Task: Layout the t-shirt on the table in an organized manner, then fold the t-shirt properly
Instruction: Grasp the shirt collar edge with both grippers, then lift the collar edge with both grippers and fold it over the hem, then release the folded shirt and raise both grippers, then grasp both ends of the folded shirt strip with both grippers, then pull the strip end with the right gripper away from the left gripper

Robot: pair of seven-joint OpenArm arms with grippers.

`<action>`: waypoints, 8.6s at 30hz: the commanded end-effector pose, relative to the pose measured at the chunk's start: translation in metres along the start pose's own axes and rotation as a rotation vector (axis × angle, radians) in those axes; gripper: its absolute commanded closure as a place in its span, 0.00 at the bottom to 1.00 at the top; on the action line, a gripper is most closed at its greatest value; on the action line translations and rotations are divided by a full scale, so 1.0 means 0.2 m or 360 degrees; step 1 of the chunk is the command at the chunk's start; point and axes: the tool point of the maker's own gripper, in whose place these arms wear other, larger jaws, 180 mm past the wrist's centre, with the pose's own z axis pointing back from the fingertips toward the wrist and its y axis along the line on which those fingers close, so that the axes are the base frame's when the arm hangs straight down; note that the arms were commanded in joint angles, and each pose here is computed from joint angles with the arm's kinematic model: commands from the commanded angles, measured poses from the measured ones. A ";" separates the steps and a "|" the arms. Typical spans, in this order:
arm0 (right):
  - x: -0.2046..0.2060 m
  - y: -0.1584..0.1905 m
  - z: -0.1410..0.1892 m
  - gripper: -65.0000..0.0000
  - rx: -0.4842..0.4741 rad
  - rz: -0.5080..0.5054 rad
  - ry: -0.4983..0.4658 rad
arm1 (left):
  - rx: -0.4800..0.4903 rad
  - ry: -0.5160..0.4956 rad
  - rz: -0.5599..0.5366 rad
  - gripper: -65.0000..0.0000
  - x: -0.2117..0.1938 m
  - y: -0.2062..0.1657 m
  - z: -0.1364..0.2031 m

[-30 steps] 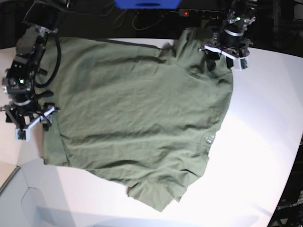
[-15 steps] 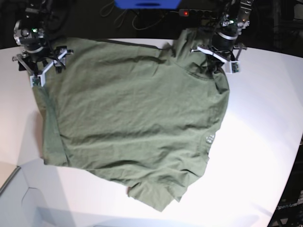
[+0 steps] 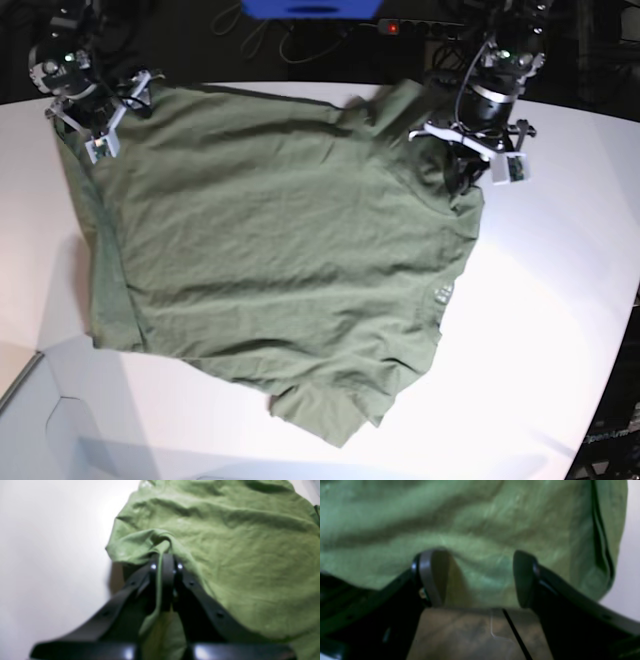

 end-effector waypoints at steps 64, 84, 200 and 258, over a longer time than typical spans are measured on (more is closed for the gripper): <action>2.19 -0.47 1.69 1.00 -0.0760 0.0144 -0.2129 | -0.0501 -0.1716 -0.0374 1.00 2.28 -0.49 0.20; 2.42 -0.52 0.84 1.00 -0.0323 0.0040 -0.1637 | -0.0022 -0.0825 0.0226 0.99 1.87 -0.10 -1.00; 1.08 0.36 -0.35 0.20 0.0362 0.0119 -0.0580 | 0.0280 -0.0441 0.0396 1.00 0.86 0.50 -0.27; 1.75 0.16 -0.21 0.35 0.0210 0.0280 -0.0881 | 0.0425 -0.0248 0.0543 1.00 0.68 0.70 -0.47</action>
